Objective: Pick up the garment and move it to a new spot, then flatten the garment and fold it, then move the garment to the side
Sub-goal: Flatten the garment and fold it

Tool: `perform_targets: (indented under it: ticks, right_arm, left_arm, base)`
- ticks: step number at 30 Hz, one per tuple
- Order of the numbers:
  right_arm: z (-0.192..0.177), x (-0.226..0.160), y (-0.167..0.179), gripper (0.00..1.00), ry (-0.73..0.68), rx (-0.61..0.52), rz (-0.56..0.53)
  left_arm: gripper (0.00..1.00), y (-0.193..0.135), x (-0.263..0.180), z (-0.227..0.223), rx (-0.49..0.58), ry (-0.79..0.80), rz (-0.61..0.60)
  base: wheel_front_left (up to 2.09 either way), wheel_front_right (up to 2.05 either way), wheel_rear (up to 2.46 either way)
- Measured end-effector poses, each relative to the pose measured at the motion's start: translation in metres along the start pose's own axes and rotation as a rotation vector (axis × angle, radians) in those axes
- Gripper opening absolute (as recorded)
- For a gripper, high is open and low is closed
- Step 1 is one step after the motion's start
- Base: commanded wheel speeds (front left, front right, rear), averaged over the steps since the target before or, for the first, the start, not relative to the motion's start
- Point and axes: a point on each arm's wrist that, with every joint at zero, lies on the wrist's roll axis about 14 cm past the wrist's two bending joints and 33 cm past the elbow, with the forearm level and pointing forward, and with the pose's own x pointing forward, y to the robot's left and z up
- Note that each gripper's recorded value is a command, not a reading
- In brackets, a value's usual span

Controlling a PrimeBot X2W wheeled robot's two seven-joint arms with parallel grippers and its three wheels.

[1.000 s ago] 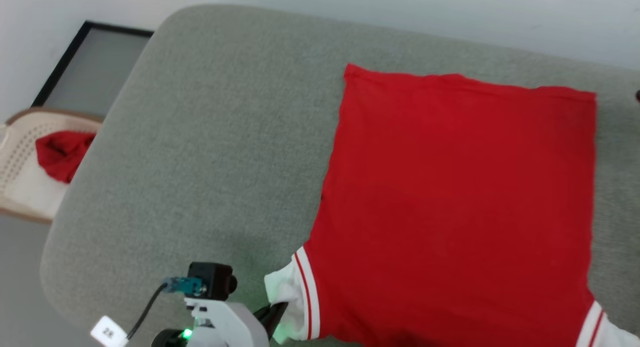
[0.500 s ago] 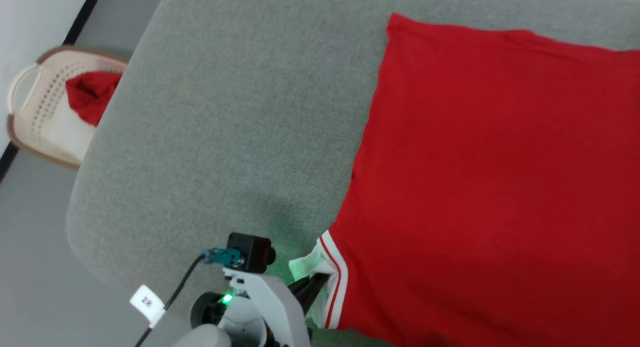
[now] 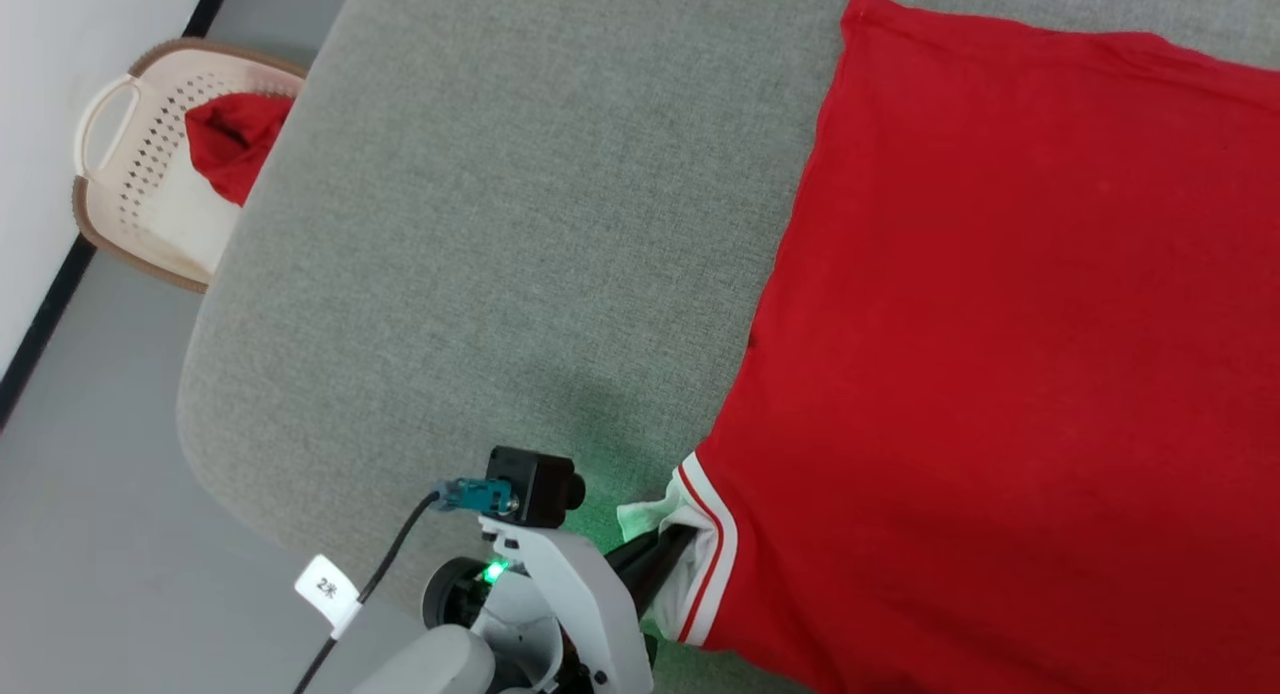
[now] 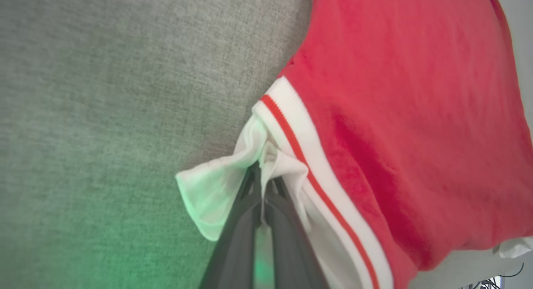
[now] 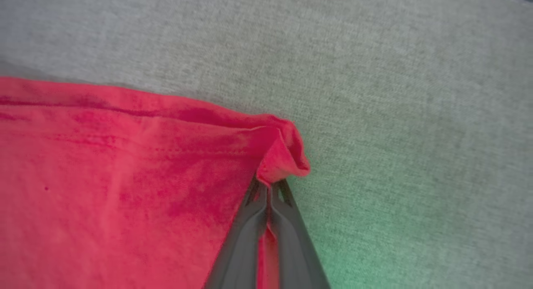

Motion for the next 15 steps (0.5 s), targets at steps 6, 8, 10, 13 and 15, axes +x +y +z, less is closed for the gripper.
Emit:
perform_targets:
  ticks: [6,8,10,13,15]
  right_arm:
    - [0.002,-0.019,0.011,0.00,-0.028,-0.016,0.009]
    - [-0.001,-0.026,0.015,0.00,-0.032,-0.023,0.014]
    - [-0.003,-0.035,0.017,0.00,-0.040,-0.031,0.020]
    - [-0.007,-0.052,0.015,0.00,-0.056,-0.051,0.013]
    - [-0.009,-0.064,0.016,0.00,-0.075,-0.066,0.020]
  left_arm:
    - [0.00,0.005,-0.008,0.005,0.015,-0.026,0.010]
    - [0.00,0.008,-0.011,0.006,0.019,-0.031,0.015]
    - [0.00,0.008,-0.015,0.007,0.020,-0.040,0.015]
    - [0.00,0.009,-0.019,0.008,0.027,-0.048,0.016]
    - [0.00,0.007,-0.021,0.011,0.039,-0.056,0.008]
  base:
    - [0.00,0.00,0.00]
    - [0.00,0.00,0.00]
    - [0.00,0.00,0.00]
    - [0.00,0.00,0.00]
    - [0.00,0.00,0.00]
